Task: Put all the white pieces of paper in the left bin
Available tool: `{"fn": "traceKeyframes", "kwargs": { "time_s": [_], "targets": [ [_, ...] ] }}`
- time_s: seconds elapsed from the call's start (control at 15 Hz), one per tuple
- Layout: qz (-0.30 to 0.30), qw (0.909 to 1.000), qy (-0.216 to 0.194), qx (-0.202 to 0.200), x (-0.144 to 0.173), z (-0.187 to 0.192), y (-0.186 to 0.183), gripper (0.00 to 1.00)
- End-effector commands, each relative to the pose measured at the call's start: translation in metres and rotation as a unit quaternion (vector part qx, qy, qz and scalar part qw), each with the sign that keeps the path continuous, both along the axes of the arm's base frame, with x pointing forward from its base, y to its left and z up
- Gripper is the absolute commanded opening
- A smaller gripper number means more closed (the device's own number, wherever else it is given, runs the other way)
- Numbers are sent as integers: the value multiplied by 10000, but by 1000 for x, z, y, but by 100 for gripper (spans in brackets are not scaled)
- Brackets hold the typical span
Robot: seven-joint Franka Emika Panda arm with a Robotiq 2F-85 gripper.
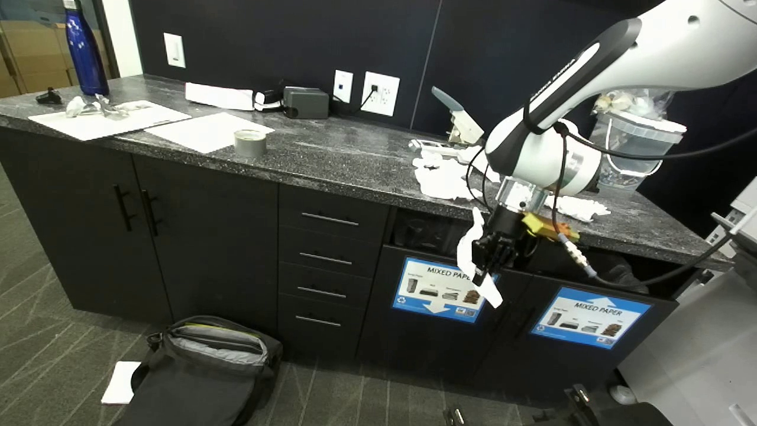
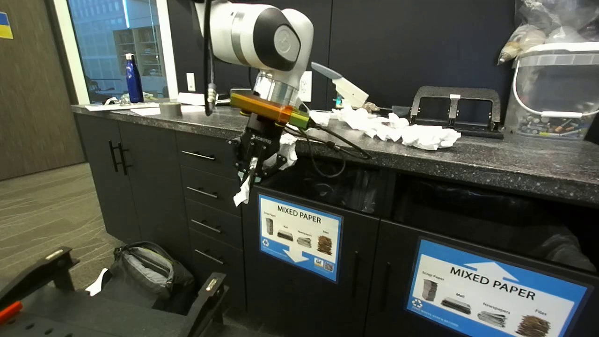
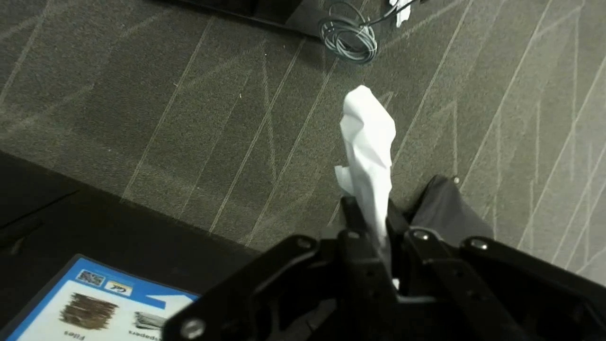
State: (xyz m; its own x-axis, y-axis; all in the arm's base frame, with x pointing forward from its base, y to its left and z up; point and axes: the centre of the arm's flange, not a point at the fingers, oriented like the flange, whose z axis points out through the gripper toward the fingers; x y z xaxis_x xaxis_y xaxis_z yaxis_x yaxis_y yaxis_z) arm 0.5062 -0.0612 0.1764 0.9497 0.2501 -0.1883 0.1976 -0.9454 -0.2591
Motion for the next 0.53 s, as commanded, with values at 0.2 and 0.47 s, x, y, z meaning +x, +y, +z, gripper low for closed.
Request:
{"fn": "traceKeyframes", "kwargs": {
  "time_s": [0.2, 0.47],
  "targets": [
    [-1101, 9912, 402, -610, -31, -26, 8, 14],
    [-1291, 9865, 567, -830, -17, -34, 2, 15]
  ]
}}
